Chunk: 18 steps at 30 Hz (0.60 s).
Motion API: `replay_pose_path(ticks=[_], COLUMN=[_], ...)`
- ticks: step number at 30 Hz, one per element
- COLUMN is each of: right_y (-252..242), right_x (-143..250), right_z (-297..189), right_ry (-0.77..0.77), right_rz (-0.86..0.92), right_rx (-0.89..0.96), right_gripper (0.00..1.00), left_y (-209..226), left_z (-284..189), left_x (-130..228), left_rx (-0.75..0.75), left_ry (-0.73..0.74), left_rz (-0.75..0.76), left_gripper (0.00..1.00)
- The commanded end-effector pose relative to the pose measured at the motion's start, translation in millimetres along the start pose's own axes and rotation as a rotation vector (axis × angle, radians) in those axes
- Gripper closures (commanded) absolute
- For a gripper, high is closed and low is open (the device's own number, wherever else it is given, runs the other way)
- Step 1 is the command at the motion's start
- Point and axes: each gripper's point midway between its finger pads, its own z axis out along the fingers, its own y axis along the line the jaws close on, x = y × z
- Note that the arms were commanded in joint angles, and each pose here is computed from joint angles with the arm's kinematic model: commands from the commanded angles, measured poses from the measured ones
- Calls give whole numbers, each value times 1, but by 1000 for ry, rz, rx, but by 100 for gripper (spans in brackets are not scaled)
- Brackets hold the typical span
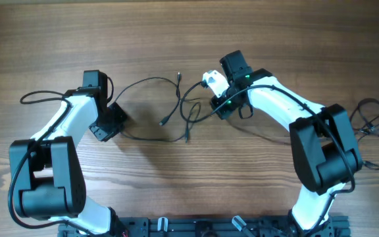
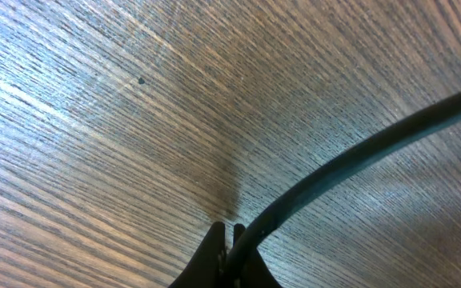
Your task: Untangle cables
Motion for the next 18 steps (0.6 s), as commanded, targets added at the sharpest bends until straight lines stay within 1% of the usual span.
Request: replay_pose_path(ticks=[1, 4, 6, 7, 9, 10, 13, 14, 16, 18], right_y=[-22, -47, -72, -81, -115, -128, -186, -203, -224, -237], right_x=[-20, -39, -40, -37, -14, -4, 64, 94, 147, 188], right_z=[-49, -122, -176, -194, -247, -260, -300, -308, -323, -338], right_ry=[-100, -265, -394, -431, -526, -545, -558, -540, -529, -543], right_rz=[112, 179, 262, 282, 377, 432, 750, 888, 1125, 1266], right_rx=[54, 129, 199, 228, 326, 362, 541, 606, 690, 733], right_gripper=[96, 96, 96, 96, 96, 96, 96, 96, 96, 95], left_y=[2, 2, 2, 2, 2, 3, 3, 4, 4, 4], left_z=[3, 3, 3, 3, 3, 3, 3, 3, 3, 3], left_x=[3, 3, 3, 3, 3, 4, 5, 5, 5, 5], left_rx=[-6, -7, -7, -7, -9, -10, -13, -15, -15, -15], left_ry=[12, 12, 12, 12, 15, 17, 22, 23, 24, 23], left_rz=[-11, -11, -11, -11, -11, -11, -12, -12, -12, -12], left_gripper=[96, 96, 96, 96, 96, 96, 96, 96, 96, 96])
